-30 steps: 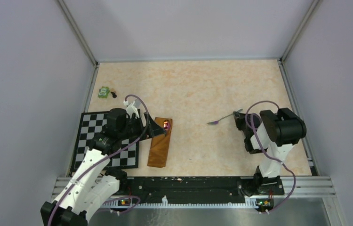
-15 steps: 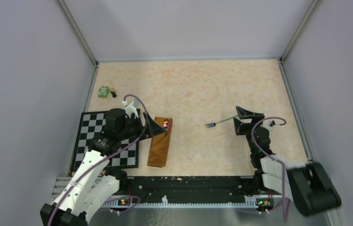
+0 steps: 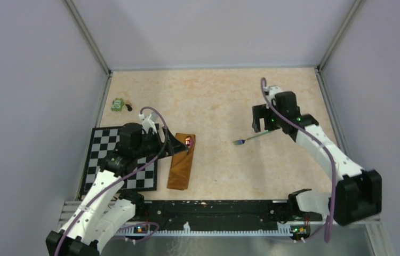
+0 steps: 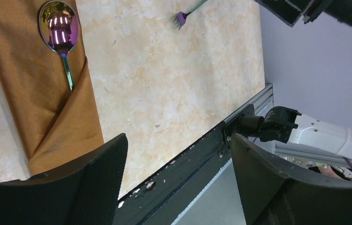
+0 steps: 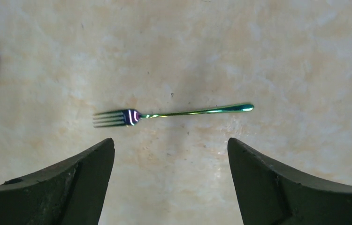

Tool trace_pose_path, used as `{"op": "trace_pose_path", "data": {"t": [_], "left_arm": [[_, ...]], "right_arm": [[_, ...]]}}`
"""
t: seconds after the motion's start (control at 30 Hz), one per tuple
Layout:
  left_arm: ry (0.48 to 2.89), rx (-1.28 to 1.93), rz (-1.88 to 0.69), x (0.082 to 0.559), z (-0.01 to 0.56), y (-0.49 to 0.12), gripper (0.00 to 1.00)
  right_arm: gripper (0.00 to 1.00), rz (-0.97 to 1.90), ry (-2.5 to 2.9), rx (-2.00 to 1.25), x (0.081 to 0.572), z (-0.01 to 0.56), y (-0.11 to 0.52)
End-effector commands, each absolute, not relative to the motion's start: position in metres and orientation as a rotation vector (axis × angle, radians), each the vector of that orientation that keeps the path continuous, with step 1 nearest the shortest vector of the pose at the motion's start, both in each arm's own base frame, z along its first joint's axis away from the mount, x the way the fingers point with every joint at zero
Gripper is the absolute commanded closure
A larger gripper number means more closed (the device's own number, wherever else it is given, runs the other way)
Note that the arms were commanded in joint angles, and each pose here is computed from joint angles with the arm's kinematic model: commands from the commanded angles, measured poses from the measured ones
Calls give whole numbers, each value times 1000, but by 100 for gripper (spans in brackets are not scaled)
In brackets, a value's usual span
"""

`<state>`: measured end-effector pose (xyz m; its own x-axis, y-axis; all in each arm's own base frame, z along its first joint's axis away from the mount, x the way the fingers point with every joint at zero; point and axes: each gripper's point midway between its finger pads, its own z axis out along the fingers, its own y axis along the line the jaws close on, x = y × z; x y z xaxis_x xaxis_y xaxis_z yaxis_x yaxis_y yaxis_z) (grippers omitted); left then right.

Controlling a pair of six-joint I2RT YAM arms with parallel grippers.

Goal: Fold the napkin into a case and place the utensils inside
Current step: Pick up the fork from the center of the board.

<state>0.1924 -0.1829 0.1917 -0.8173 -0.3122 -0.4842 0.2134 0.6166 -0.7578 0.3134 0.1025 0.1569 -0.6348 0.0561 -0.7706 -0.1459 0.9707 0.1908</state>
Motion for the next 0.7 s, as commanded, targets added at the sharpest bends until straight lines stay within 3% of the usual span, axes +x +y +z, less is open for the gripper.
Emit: {"op": "trace_pose_path", "data": {"t": [0.0, 0.13, 0.2, 0.67], "left_arm": [[2180, -18, -1184, 199, 209, -187, 15], [2176, -7, -1174, 198, 212, -186, 15], [2173, -5, -1173, 197, 214, -185, 15], [2173, -4, -1168, 192, 213, -183, 16]], "right_arm": [[12, 109, 2320, -939, 310, 159, 112], [17, 24, 2290, -1375, 326, 139, 107], [21, 147, 2239, -1606, 321, 115, 122], [38, 361, 1940, -1882, 334, 64, 170]]}}
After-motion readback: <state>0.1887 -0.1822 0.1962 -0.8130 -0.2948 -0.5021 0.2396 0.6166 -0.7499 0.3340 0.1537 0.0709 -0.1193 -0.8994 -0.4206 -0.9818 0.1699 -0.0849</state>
